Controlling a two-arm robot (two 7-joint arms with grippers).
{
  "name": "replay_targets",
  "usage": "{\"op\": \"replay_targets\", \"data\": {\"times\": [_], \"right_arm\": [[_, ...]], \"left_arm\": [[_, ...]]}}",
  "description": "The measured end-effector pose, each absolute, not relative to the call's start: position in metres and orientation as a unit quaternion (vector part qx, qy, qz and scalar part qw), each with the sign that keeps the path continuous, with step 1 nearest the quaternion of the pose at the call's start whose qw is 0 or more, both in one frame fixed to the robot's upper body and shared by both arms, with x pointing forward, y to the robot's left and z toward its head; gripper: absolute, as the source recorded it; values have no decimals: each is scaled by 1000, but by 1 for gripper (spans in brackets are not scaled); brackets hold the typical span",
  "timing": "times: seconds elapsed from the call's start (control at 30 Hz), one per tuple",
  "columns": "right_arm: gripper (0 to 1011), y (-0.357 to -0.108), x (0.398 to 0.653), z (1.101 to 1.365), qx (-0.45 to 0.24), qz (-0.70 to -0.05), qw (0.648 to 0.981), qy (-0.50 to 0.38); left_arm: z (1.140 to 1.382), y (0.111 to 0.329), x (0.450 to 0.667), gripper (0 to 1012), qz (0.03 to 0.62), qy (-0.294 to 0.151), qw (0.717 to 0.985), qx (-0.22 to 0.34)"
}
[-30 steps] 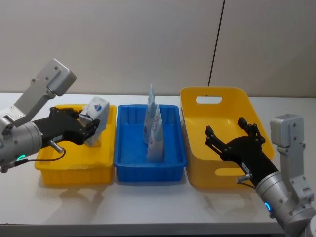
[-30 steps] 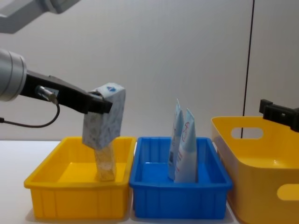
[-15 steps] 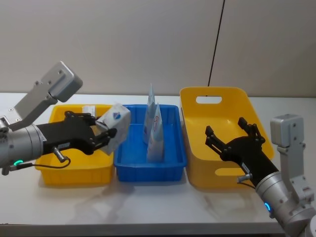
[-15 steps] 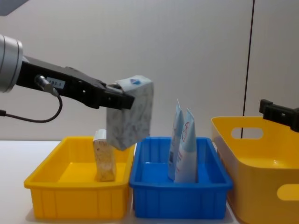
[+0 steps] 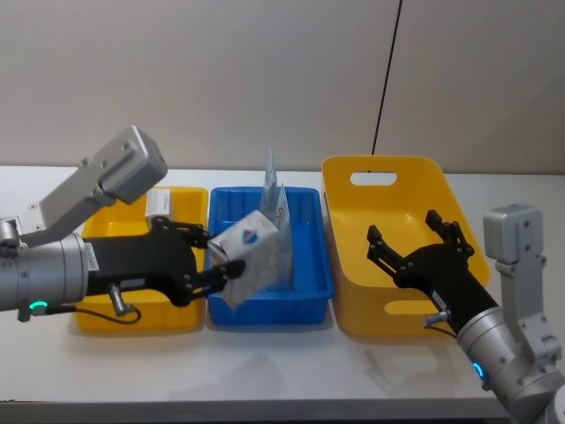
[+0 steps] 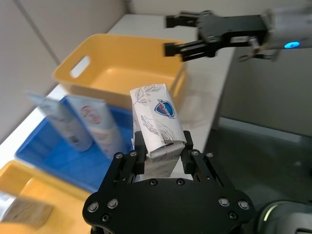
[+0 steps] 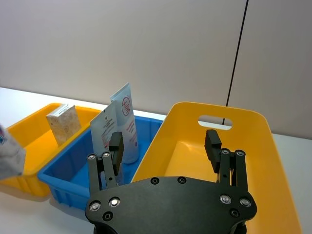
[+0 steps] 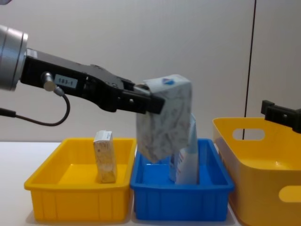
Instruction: Bimanual collaborative sorting of washing and personal care products
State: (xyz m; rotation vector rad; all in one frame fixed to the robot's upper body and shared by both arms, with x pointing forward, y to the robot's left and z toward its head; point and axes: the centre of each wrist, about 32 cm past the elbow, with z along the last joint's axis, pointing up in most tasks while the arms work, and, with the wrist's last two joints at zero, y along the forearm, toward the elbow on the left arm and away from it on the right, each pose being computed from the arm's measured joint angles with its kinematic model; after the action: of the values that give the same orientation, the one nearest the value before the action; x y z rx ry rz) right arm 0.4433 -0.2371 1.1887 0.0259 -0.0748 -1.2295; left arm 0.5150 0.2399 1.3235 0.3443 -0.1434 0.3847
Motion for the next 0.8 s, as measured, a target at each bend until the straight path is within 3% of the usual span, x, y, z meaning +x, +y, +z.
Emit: {"op": "replay_targets", "data": {"times": [0.8], "right_arm": [[1002, -237, 443, 1189, 12, -577, 816, -35]], "left_arm": [[1316, 219, 528, 382, 12, -74, 983, 165]]}}
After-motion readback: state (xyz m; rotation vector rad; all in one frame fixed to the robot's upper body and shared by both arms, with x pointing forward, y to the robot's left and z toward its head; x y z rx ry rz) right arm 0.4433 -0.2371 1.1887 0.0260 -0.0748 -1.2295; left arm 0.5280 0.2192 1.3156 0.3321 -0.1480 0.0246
